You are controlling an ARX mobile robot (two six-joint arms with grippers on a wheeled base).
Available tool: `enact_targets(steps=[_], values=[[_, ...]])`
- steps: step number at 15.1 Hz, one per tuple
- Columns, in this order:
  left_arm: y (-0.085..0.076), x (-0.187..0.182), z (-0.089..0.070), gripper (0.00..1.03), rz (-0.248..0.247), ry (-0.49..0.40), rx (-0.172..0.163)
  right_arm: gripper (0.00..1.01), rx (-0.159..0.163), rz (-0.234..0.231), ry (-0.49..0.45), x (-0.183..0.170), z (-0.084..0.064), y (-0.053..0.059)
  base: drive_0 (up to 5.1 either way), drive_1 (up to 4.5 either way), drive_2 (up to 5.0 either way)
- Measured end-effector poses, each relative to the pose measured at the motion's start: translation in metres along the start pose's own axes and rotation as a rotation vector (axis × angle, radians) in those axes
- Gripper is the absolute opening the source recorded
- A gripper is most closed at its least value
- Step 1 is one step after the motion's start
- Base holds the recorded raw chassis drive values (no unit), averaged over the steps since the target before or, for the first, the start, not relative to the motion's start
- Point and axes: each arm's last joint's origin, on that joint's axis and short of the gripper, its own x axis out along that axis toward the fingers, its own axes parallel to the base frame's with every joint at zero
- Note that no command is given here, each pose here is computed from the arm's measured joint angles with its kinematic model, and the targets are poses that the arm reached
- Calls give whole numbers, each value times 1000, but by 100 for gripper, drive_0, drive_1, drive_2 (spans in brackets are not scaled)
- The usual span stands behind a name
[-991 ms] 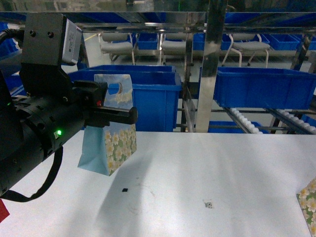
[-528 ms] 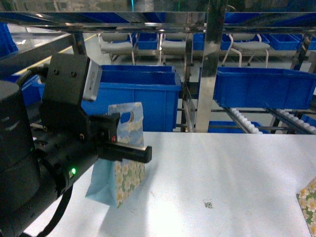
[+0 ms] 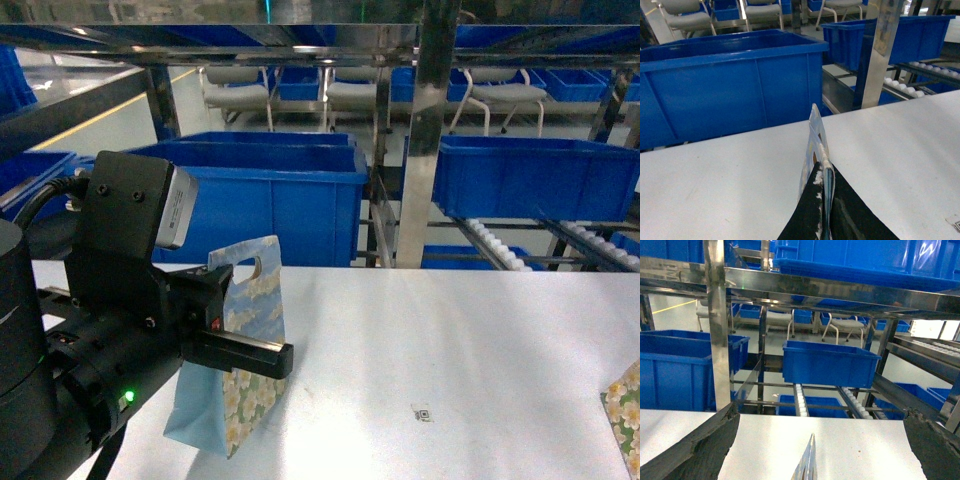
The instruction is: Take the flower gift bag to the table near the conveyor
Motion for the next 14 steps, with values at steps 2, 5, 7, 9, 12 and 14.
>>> enact_targets(steps=[2,5,7,9,12,14], values=[[0,-8,0,12,-15,11,7,98,0,0,0,0,0,0,0,0,0],[-1,-28,-5,52,-44,44,39,98,0,0,0,0,0,0,0,0,0],[0,-37,-5,80,-52,45,39,98,0,0,0,0,0,0,0,0,0],[1,-42,-3,98,-54,39,38,98,0,0,0,0,0,0,0,0,0],[6,-46,2,98,-53,15,31,98,0,0,0,0,0,0,0,0,0],[13,-50,7,98,-36,-4,23,98,0,0,0,0,0,0,0,0,0]])
